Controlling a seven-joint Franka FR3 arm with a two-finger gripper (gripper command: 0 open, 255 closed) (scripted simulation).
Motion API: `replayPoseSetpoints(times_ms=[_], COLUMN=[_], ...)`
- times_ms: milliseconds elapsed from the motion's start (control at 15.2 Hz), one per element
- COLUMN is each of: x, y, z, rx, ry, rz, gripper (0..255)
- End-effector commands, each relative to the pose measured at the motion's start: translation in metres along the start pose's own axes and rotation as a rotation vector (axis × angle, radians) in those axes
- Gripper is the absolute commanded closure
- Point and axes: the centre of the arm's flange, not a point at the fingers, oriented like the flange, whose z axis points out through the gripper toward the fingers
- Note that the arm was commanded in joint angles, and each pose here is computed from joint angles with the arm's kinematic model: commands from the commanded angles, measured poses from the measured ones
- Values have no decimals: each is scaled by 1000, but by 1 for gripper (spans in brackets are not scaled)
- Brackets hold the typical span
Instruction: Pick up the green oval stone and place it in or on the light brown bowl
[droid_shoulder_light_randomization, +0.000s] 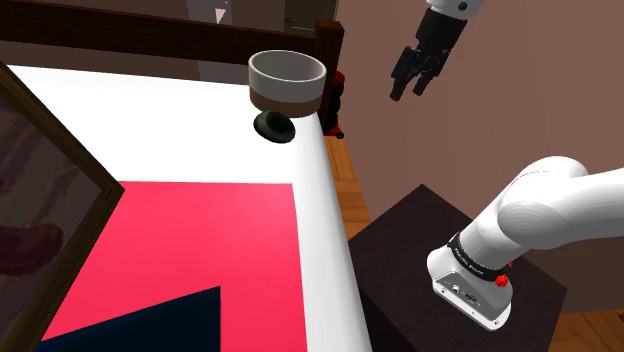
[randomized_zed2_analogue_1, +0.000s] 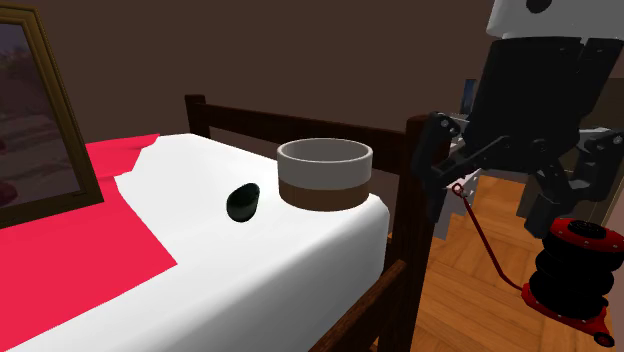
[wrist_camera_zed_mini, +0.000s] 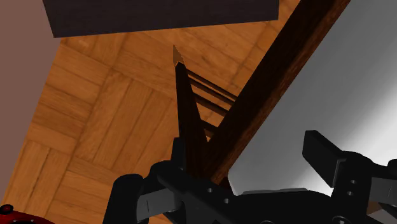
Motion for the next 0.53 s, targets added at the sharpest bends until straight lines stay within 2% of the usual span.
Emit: replayPoseSetpoints(times_ms=[0, 462], x=[0, 33], y=[0, -89], z=[0, 4], rx=[0, -13], ry=[0, -19], rz=[0, -78], gripper=[0, 0])
